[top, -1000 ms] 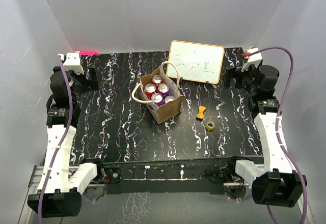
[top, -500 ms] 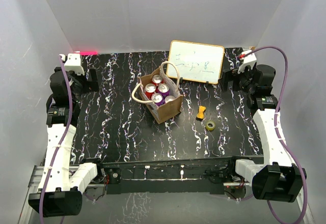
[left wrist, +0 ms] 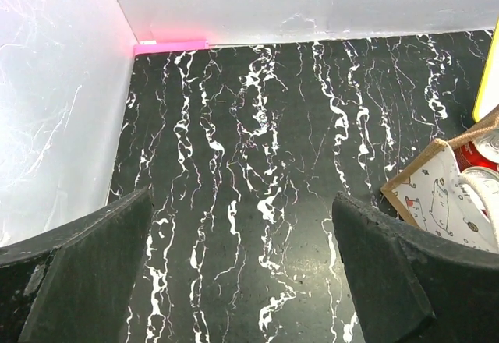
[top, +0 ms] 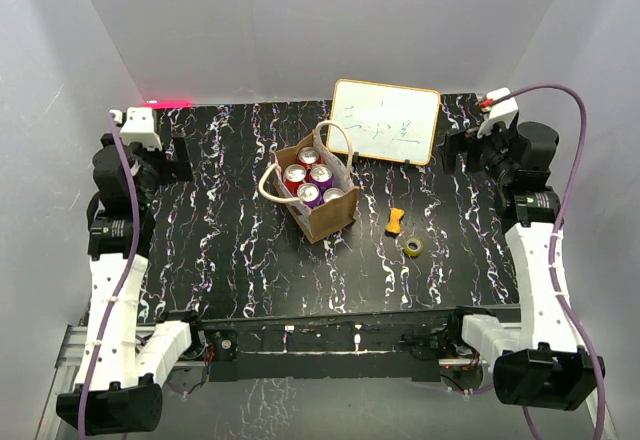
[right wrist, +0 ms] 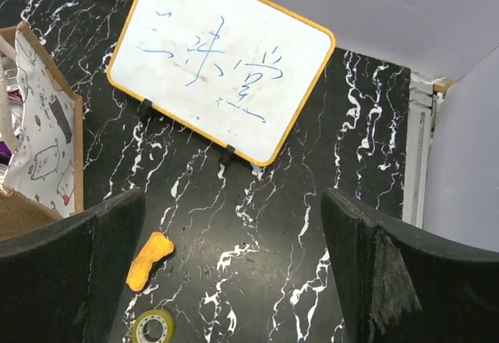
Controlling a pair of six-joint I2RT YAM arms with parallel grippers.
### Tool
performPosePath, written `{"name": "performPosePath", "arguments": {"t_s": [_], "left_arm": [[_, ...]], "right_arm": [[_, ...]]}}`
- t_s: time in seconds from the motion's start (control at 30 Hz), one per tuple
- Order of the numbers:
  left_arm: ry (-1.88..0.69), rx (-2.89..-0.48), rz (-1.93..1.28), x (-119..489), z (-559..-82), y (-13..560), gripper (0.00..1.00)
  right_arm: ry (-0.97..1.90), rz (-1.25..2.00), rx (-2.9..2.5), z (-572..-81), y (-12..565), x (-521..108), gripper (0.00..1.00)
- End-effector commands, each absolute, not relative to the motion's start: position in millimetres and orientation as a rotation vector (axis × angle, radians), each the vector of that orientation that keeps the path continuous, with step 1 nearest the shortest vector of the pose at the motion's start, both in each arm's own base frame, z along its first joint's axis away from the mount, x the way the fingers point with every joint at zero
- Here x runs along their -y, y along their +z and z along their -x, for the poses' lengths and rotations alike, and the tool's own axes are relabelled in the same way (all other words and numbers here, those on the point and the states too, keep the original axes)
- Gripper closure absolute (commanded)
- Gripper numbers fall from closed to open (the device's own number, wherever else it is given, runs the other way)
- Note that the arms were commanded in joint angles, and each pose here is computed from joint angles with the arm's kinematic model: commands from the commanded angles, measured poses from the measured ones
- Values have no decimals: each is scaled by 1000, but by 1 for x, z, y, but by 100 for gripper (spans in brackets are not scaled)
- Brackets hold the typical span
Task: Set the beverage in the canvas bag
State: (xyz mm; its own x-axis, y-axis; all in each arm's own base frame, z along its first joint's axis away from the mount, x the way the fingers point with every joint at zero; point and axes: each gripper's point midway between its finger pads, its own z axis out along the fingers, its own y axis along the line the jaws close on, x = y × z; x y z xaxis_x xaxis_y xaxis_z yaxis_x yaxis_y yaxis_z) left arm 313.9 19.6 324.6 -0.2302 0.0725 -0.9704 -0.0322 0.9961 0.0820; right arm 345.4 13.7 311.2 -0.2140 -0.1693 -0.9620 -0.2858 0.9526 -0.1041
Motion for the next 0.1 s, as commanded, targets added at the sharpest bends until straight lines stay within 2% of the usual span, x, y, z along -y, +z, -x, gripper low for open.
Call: {"name": "performPosePath", "arguments": {"t_s": [0.0, 0.07], "left_arm": [[116, -1762, -4, -24, -311, 338, 3], [108, -1758, -10, -23, -311, 338, 3]], "right_arm": [[60, 341, -1723, -343, 337, -9, 2], [69, 338, -1718, -344, 334, -10, 2]]}}
